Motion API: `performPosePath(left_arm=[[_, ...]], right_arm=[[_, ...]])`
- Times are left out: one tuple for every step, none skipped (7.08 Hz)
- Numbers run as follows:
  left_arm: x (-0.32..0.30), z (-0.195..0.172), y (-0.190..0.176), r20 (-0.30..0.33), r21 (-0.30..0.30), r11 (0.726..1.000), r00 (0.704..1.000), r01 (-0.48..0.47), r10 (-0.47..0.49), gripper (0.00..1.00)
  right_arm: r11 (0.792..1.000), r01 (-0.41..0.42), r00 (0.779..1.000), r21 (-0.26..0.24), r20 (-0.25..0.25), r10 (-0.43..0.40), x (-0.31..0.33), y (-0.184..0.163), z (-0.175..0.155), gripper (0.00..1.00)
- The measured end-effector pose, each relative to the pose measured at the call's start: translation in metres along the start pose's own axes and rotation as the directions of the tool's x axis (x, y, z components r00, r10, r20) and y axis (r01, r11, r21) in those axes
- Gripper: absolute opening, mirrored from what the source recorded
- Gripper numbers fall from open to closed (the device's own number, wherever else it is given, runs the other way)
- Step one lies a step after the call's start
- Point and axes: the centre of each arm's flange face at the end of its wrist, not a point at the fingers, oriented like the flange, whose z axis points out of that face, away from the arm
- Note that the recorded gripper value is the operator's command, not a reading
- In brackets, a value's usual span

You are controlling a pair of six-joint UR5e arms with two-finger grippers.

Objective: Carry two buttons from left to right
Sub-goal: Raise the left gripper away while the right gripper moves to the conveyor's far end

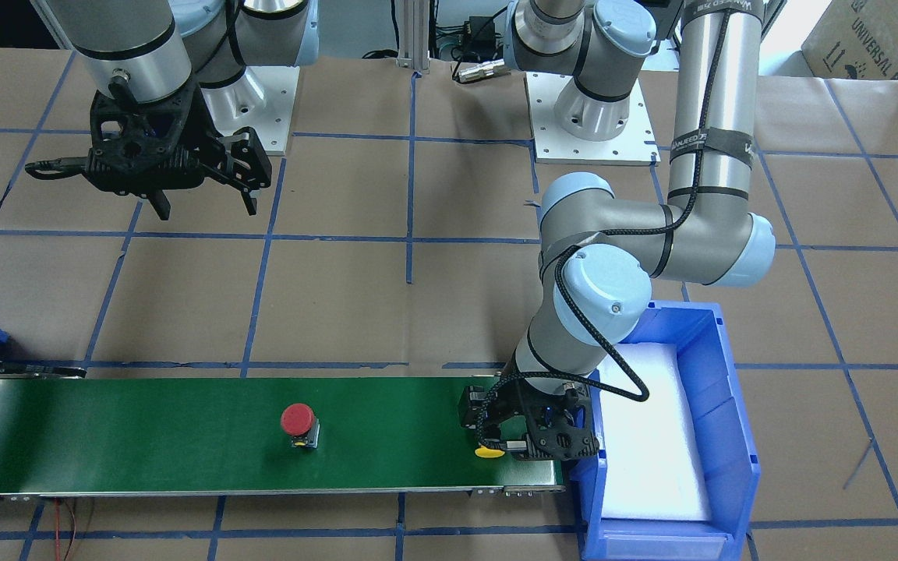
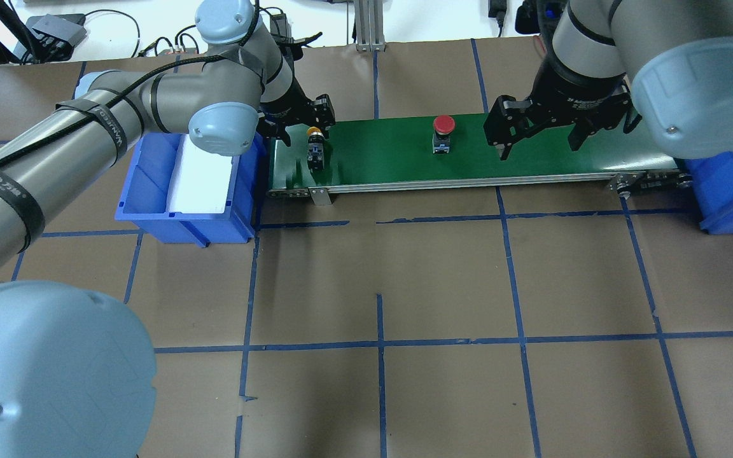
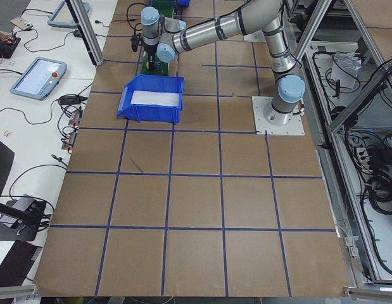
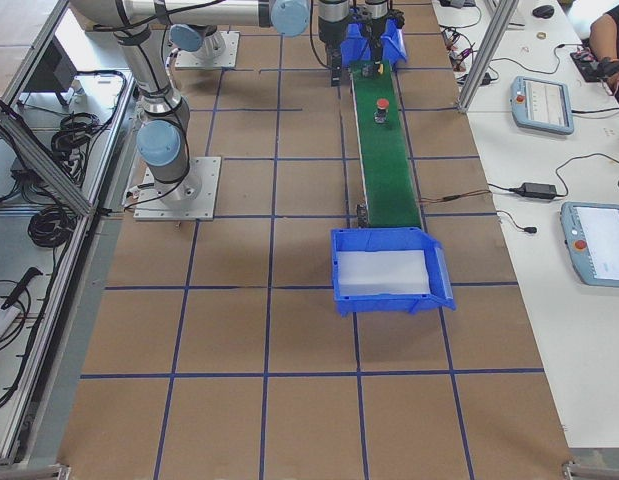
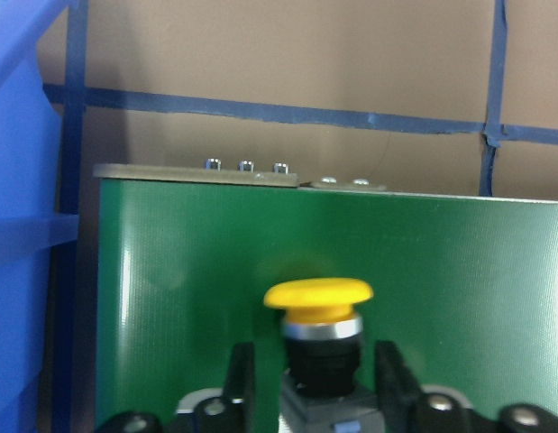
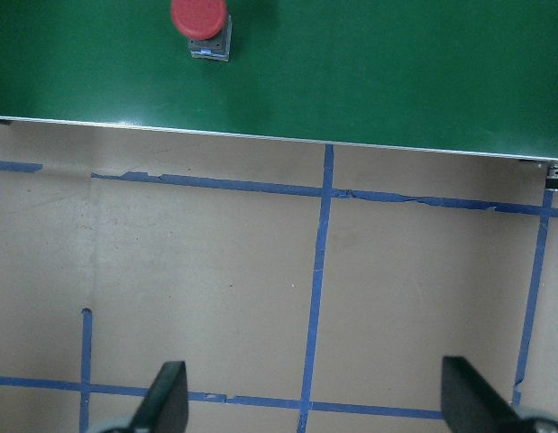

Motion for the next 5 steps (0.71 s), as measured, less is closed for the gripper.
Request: performPosePath(left_arm=[[0.001,-0.014,0.001,0.002,0.004,1.0,1.0,-0.006,0.006,1.0],[0.002,-0.032,0.008,0.01,-0.014,1.0,1.0,-0.009,0.009,1.0],[0.003,-0.06,0.021,0.02,-0.053,0.999,1.0,-0.007,0.008,1.0],[0.002,-0.089,0.035,0.031,-0.077,0.997,0.999,-0.011,0.013,1.0],[-0.006,-0.122,0.051,0.07,-0.091,0.996,0.997,-0.028,0.034,1.0]], right_arm=[[1.0,-0.001,1.0,0.002,0.0,0.001,0.0,-0.001,0.0,1.0],[1.0,-0.001,1.0,0.004,0.001,0.001,0.001,-0.003,0.0,1.0],[1.0,0.005,1.0,0.0,0.002,-0.005,0.004,-0.008,0.001,1.0],[1.0,0.022,1.0,-0.006,0.005,-0.022,0.006,-0.019,0.0,1.0],[0.999,0.036,0.999,-0.009,0.006,-0.036,0.007,-0.037,-0.006,1.0]])
